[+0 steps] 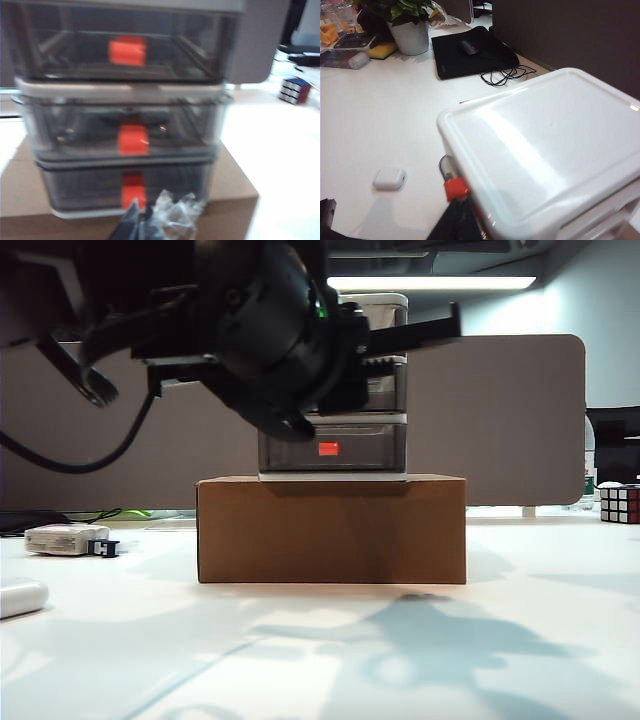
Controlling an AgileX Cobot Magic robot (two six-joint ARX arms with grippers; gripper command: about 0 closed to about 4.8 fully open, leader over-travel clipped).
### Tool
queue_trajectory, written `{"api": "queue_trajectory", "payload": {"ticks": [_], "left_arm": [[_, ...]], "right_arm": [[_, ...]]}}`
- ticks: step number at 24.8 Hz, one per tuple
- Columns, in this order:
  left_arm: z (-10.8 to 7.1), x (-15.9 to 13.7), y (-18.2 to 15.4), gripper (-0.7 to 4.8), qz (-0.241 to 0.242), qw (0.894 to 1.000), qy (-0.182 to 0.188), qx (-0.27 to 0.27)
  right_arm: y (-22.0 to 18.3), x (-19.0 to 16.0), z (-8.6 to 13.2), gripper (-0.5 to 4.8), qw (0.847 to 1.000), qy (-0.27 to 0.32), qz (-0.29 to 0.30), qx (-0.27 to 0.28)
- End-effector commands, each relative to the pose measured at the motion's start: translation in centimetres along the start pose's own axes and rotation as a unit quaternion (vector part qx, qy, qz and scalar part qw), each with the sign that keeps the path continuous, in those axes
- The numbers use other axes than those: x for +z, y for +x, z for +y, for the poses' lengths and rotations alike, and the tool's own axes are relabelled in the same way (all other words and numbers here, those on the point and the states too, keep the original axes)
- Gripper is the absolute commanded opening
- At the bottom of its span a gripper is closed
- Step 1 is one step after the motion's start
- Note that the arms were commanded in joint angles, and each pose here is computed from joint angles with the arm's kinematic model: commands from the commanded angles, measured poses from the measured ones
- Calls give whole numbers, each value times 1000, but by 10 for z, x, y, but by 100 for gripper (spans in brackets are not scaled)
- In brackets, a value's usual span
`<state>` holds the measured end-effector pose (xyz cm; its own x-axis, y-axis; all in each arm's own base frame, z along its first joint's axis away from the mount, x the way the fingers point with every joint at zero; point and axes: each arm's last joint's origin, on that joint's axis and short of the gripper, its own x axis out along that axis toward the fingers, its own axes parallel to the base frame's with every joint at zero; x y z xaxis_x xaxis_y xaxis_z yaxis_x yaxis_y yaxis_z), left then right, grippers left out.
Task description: Open the second layer of the drawer on the table, pick up the earphone case on the table and put it in, and finally close the drawer.
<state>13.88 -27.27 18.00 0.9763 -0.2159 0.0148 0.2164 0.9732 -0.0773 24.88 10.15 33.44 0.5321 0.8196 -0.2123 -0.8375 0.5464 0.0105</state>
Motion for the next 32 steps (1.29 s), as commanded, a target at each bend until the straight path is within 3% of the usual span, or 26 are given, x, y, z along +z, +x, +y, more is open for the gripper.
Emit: {"api": "queue_trajectory", "payload": {"ticks": [1,5,11,14,32], "left_arm": [[3,4,7,76,-7,1000,-7,5],[10,4,15,91,-8,1000,-7,4],[13,6,24,94,-11,1000,-15,-16],[12,7,25,125,-13,1000,-18,-19],[17,11,40,126,-18,999,-19,-37]], "right_arm": [[9,10,-8,-5,1000,-10,-9,1],[22,17,-19,-5,1000,-8,-6,1],[33,15,-18,-5,1000,-14,-4,13],[37,13,-16,-5,1000,-15,-1,19],[39,13,-14,-5,1000,-18,1,19]]}}
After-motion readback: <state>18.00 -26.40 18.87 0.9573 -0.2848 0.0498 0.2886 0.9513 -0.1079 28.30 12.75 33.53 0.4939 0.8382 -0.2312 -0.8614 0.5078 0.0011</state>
